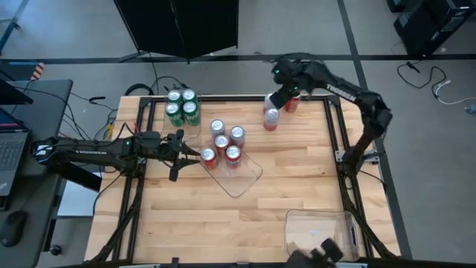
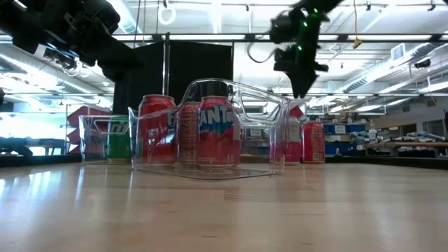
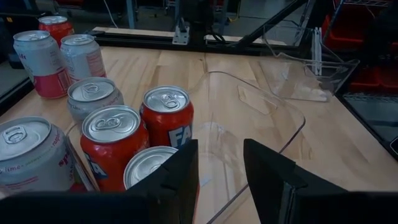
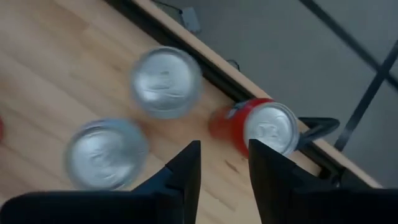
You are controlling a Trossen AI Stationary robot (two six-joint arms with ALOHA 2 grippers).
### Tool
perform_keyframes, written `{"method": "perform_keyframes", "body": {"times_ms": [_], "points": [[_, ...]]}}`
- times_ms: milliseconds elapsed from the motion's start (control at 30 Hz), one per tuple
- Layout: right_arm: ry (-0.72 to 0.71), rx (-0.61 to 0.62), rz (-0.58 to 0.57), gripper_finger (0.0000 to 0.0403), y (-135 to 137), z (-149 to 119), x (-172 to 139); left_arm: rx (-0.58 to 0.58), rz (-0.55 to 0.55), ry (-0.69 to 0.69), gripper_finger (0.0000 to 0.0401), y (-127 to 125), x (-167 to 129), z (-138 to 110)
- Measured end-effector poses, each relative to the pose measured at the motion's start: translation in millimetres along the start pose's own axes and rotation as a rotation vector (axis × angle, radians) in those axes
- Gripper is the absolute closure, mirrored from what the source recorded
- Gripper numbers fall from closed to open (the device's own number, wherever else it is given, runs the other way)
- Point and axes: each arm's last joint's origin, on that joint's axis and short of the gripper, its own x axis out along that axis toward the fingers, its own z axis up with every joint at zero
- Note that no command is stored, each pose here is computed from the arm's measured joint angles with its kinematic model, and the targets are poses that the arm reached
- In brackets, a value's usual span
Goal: Sort soda cans
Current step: Put the orange soda can into the center transparent bin
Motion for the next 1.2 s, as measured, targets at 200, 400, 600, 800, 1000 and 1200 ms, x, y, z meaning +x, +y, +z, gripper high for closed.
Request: {"method": "perform_keyframes", "body": {"times_ms": [200, 400, 600, 800, 1000, 1200], "points": [[0.051, 0.079, 0.020, 0.0285, -34.2, -0.7, 20.6, -0.013, 0.000, -0.001, 0.0270, 0.0, 0.0, 0.1], [0.058, 0.097, 0.047, 0.0257, -42.8, 0.1, 21.8, -0.019, 0.000, -0.004, 0.0270, 0.0, 0.0, 0.3], [0.026, 0.112, 0.044, 0.0169, -44.4, 3.4, 22.3, -0.034, 0.000, -0.002, 0.0270, 0.0, 0.0, 0.2], [0.016, 0.161, 0.051, 0.0077, -60.2, 5.4, 25.5, -0.045, 0.000, 0.000, 0.0270, 0.0, 0.0, 0.0], [0.037, 0.206, 0.110, 0.0042, -72.4, -0.1, 40.9, -0.045, 0.000, 0.000, 0.0270, 0.0, 0.0, 0.0], [0.009, 0.181, 0.137, 0.0046, -69.2, -7.9, 67.7, -0.045, 0.000, 0.000, 0.0270, 0.0, 0.0, 0.0]]}}
